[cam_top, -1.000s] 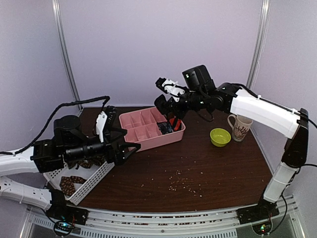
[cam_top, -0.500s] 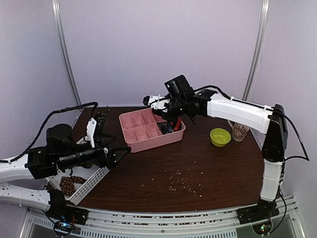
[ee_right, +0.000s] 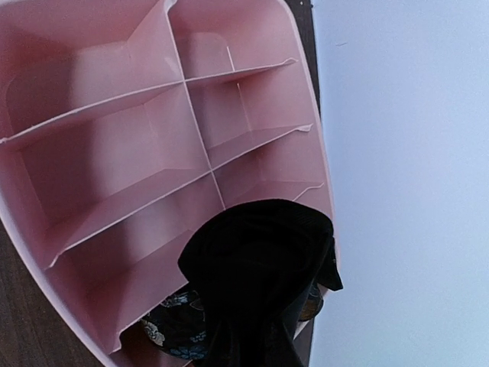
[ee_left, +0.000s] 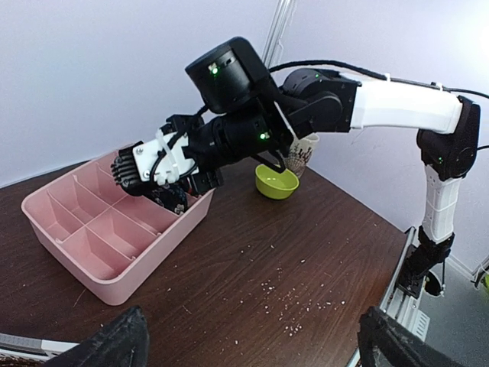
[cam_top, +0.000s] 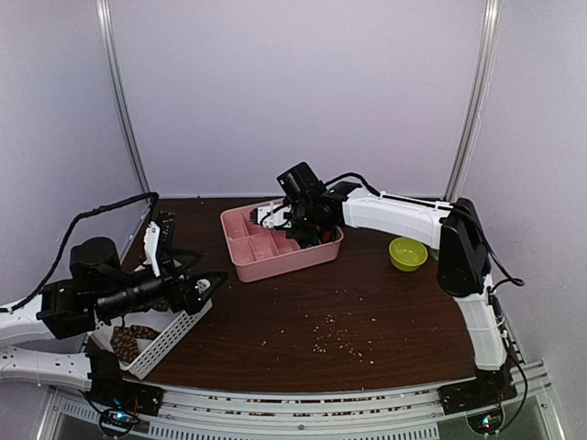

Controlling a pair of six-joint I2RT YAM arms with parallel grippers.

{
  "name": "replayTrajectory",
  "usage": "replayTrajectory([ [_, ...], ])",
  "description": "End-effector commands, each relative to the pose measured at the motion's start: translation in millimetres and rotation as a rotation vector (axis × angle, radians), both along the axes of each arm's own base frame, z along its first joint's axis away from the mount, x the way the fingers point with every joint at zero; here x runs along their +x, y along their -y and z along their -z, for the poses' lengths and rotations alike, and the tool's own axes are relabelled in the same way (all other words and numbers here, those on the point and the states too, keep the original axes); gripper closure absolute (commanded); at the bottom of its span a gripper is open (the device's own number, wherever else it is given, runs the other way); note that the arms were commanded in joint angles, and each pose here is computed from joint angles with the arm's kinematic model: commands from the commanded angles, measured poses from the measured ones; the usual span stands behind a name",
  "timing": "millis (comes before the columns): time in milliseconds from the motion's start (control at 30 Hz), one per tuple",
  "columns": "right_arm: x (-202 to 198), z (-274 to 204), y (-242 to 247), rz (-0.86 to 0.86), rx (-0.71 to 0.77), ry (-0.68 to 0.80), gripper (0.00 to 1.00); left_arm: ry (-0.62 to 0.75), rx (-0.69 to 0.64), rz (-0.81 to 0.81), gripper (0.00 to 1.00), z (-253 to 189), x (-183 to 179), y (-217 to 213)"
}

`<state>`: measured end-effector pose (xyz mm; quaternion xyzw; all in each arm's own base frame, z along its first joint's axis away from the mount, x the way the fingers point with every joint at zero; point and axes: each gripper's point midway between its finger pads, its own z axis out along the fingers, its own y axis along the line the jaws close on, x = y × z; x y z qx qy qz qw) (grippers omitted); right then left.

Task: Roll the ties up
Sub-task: Place the tie in the storage box.

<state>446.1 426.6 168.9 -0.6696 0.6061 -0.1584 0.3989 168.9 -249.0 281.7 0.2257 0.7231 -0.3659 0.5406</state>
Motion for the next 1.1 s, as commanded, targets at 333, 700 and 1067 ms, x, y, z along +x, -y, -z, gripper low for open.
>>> replayTrajectory([
  [333,-13,75,7,-0.088,-0.299,-0.082,1.00,0.015,-0.026,-0.049,0.02,-2,3,-13],
  [700,-39,94,15,-0.165,-0.370,-0.211,0.98,0.017,-0.031,-0.053,0.02,-2,3,-15],
  [1067,-40,98,10,-0.172,-0.354,-0.213,0.47,0.016,-0.027,-0.062,0.02,0,2,-19],
])
